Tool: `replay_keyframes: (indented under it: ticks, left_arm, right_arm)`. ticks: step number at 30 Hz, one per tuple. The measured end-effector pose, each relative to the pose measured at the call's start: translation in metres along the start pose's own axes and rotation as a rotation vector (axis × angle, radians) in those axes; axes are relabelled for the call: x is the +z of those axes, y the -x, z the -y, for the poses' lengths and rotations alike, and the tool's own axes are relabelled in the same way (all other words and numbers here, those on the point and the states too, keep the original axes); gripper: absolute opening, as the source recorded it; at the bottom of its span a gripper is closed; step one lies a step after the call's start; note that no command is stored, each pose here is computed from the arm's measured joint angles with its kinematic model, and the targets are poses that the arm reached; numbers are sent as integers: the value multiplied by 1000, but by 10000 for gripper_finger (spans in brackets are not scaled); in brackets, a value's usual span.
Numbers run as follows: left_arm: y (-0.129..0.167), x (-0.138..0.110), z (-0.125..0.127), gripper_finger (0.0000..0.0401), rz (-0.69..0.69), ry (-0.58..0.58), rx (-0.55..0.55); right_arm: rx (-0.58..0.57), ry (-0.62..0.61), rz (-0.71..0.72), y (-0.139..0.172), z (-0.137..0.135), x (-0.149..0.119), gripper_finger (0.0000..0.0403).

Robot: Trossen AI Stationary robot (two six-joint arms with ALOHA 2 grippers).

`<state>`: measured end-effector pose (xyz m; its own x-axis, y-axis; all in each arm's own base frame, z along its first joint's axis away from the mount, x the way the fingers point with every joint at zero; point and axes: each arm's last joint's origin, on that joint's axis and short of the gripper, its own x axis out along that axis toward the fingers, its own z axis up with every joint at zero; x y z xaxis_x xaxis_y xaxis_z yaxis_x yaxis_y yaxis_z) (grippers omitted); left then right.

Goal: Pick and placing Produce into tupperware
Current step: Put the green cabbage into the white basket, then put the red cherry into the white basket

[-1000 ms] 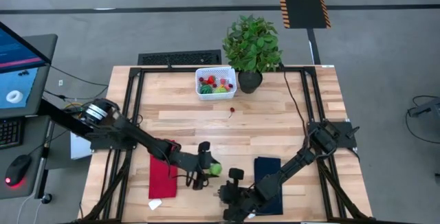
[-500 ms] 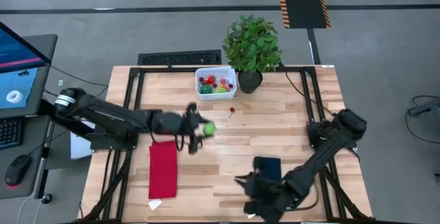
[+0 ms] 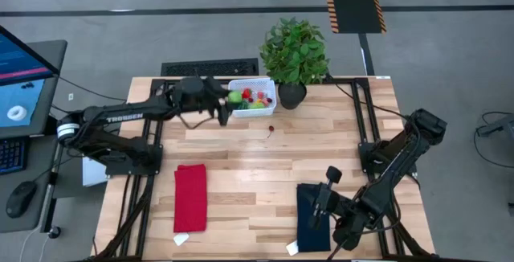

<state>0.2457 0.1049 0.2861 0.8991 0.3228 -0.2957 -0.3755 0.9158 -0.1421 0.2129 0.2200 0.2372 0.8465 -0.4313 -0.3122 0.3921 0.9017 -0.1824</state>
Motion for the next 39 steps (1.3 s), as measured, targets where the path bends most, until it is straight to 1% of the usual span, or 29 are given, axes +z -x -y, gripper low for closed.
replay_keyframes:
  ticks: [3, 8, 9, 12, 15, 17, 21, 23, 25, 29, 32, 35, 39]
  left_arm:
    - [-8, -5, -25, 214, -36, 48, 22]
    - [-29, -21, -58, 214, -88, 128, 77]
    - [-35, -24, -62, 214, -88, 133, 79]
    - [-51, -35, -72, 214, -95, 148, 23]
    - [-64, -40, -78, 214, -56, 174, -29]
    - [-71, -46, -81, 214, -58, 189, -40]
    - [-83, -57, -85, 221, -113, 189, -23]
    - [-87, -58, -87, 229, -131, 186, 21]
    - [-89, -58, -89, 240, -147, 188, 51]
    - [-91, -50, -86, 264, -133, 151, 17]
    - [-92, -46, -84, 287, -126, 148, -2]
    - [-92, -44, -84, 303, -118, 160, 2]
    - [-91, -41, -81, 310, -115, 147, -73]
  right_arm:
    - [-12, 17, -5, -1, 4, -6, 65]
    - [-41, 35, -2, -8, 7, -5, 65]
    - [-49, 37, -4, -10, 8, -5, 65]
    - [-71, 27, -8, -14, 14, 0, 65]
    - [-90, 19, -14, -19, 20, 4, 65]
    - [-99, 14, -13, -21, 23, 7, 66]
    - [-116, 16, -20, -24, 28, 9, 66]
    - [-124, 18, -23, -25, 29, 9, 66]
    - [-129, 16, -25, -27, 30, 9, 66]
    - [-138, -2, -28, -29, 32, 9, 66]
    - [-144, -9, -33, -31, 33, 5, 66]
    - [-170, -9, -38, -37, 37, -1, 66]
    - [-219, -15, -65, -53, 47, -7, 66]
